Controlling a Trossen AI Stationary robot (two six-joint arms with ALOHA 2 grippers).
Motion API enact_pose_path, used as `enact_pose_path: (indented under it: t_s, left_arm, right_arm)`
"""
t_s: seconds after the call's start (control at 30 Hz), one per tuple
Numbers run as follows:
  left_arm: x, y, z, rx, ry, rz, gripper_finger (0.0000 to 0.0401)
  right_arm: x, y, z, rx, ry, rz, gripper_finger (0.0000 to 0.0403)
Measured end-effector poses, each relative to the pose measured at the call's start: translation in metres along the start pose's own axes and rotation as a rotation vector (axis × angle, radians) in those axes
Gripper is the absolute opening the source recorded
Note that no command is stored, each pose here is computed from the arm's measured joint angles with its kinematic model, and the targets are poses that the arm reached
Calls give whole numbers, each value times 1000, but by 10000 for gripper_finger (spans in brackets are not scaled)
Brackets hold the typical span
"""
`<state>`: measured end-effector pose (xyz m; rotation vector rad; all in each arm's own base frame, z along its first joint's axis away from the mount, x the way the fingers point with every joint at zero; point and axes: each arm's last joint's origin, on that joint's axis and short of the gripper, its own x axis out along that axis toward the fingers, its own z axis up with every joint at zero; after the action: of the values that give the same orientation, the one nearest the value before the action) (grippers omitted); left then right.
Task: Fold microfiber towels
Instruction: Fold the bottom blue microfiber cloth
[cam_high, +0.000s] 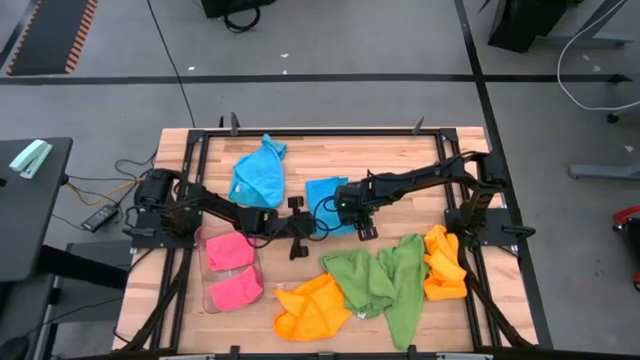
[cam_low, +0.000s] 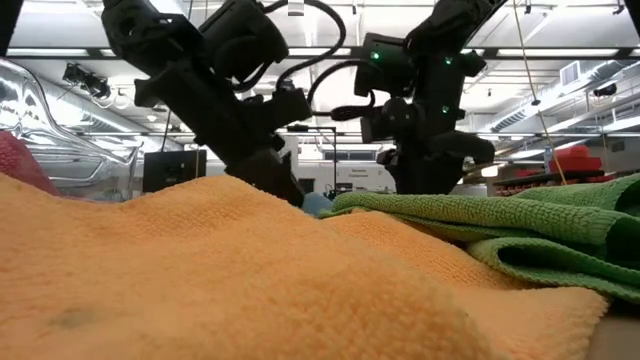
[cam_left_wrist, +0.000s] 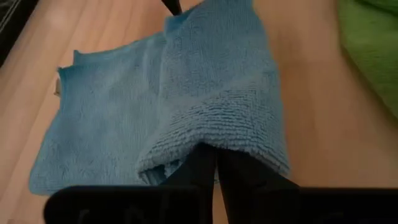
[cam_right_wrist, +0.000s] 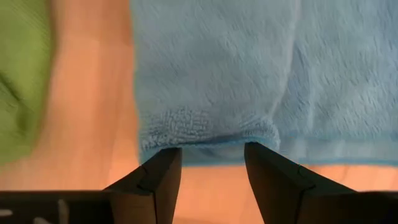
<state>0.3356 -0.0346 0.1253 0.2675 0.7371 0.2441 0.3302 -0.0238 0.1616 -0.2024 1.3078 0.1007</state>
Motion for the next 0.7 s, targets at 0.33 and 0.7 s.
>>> enact_pose_path:
  t_s: [0.33, 0.7]
  left_arm:
    - [2, -2, -8, 4, 65, -5, 28]
    - [8, -7, -12, -44, 76, -64, 39]
  right_arm:
    - [-9, -1, -4, 37, 78, -25, 183]
    - [-30, -9, -8, 99, 52, -44, 183]
